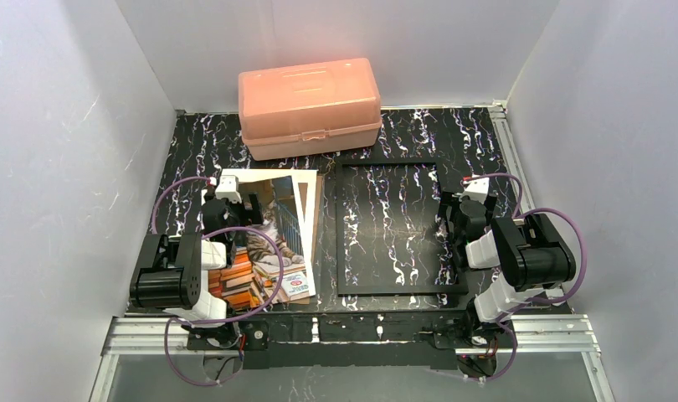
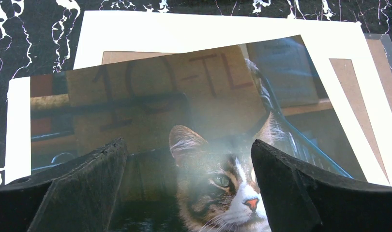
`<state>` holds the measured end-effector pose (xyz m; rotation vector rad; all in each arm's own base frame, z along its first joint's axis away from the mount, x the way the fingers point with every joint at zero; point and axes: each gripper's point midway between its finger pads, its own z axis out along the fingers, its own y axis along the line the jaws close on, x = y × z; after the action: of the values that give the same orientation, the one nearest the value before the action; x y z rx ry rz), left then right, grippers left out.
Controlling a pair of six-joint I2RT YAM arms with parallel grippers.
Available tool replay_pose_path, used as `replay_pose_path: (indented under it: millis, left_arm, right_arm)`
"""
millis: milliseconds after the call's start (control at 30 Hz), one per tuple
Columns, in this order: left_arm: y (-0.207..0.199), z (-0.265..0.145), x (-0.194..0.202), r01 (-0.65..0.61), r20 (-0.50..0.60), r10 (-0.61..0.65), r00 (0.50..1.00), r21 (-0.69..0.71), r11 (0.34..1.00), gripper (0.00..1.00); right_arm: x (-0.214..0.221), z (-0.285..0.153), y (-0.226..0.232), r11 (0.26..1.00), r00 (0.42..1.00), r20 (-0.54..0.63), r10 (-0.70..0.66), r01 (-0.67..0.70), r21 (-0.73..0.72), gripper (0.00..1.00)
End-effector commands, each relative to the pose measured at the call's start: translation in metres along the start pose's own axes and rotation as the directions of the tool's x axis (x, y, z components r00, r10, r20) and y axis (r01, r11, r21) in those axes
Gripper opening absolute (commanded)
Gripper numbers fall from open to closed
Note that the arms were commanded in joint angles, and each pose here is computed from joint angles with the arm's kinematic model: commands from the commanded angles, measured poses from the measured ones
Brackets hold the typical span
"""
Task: Put the photo into the frame
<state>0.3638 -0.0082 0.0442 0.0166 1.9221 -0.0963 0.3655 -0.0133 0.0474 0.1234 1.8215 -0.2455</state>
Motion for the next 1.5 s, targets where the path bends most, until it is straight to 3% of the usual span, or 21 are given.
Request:
replay_pose_path:
  millis: [0, 200, 367, 500, 567, 600, 633, 733, 800, 900, 1000, 1100, 1167, 1333, 1467]
  left_arm:
    - [0.002, 0.001, -0.014, -0.014, 0.037, 0.014, 0.999, -0.012, 1.000, 0.98]
    - [0.003, 0.002, -0.014, -0.014, 0.039, 0.014, 0.999, -0.013, 1.000, 0.98]
    - [0.003, 0.003, -0.024, -0.010, 0.026, 0.010, 1.000, -0.012, 1.000, 0.98]
    - [0.013, 0.008, -0.050, 0.002, -0.139, -0.011, 0.990, -0.069, 0.998, 0.98]
    - [0.016, 0.005, -0.060, -0.007, -0.227, -0.011, 0.974, -0.077, 0.997, 0.98]
    - [0.016, 0.003, -0.067, 0.003, -0.258, -0.020, 0.966, -0.067, 0.998, 0.99]
    - [0.016, -0.001, -0.074, 0.016, -0.295, -0.032, 0.955, -0.058, 0.998, 0.98]
    - [0.012, -0.012, -0.089, 0.055, -0.377, -0.060, 0.924, -0.026, 0.998, 0.98]
    - [0.010, -0.019, -0.101, 0.048, -0.420, -0.041, 0.907, 0.007, 0.999, 0.98]
    - [0.009, -0.029, -0.118, 0.078, -0.477, -0.058, 0.877, 0.022, 0.997, 0.98]
    - [0.013, -0.037, -0.131, 0.107, -0.507, -0.089, 0.857, 0.007, 0.994, 0.98]
    - [0.017, -0.044, -0.140, 0.136, -0.531, -0.115, 0.839, 0.000, 0.991, 0.98]
    - [0.018, -0.049, -0.143, 0.159, -0.556, -0.135, 0.820, -0.006, 0.987, 0.98]
    - [0.017, -0.057, -0.148, 0.226, -0.609, -0.185, 0.771, -0.010, 0.974, 0.98]
    - [0.018, -0.061, -0.142, 0.226, -0.634, -0.189, 0.750, -0.023, 0.974, 0.98]
  right_arm:
    - [-0.016, 0.004, -0.004, 1.000, 0.998, 0.058, 0.010, -0.012, 0.020, 0.99]
    - [-0.016, 0.004, -0.003, 1.000, 0.998, 0.057, 0.010, -0.011, 0.018, 0.99]
    - [-0.016, -0.004, -0.024, 0.988, 0.995, 0.062, 0.073, -0.081, 0.131, 0.99]
    - [-0.035, -0.013, -0.026, 0.989, 0.986, 0.142, 0.083, -0.100, 0.112, 0.99]
    - [-0.038, -0.015, -0.049, 0.950, 0.986, 0.089, 0.139, -0.159, 0.271, 0.99]
    - [-0.053, -0.017, -0.063, 0.901, 0.971, 0.120, 0.208, -0.238, 0.363, 0.99]
    - [-0.050, -0.020, -0.074, 0.867, 0.970, 0.065, 0.236, -0.240, 0.437, 0.99]
    - [-0.091, -0.009, -0.047, 0.931, 0.971, 0.014, 0.241, -0.235, 0.278, 0.99]
    - [-0.102, -0.008, -0.035, 0.876, 0.907, 0.016, 0.420, -0.410, 0.253, 0.99]
    - [-0.109, -0.005, -0.002, 0.822, 0.812, -0.127, 0.569, -0.560, 0.102, 0.99]
    - [-0.124, -0.010, 0.041, 0.847, 0.824, -0.271, 0.497, -0.528, -0.052, 0.99]
    - [-0.127, -0.037, 0.093, 0.939, 0.909, -0.303, 0.287, -0.329, -0.097, 0.99]
    - [-0.128, -0.061, 0.134, 0.962, 0.938, -0.305, 0.167, -0.222, -0.157, 0.99]
    - [-0.096, -0.113, 0.222, 0.955, 0.920, -0.386, -0.061, -0.059, -0.290, 0.99]
    - [-0.065, -0.151, 0.275, 0.930, 0.891, -0.381, -0.247, 0.108, -0.350, 0.99]
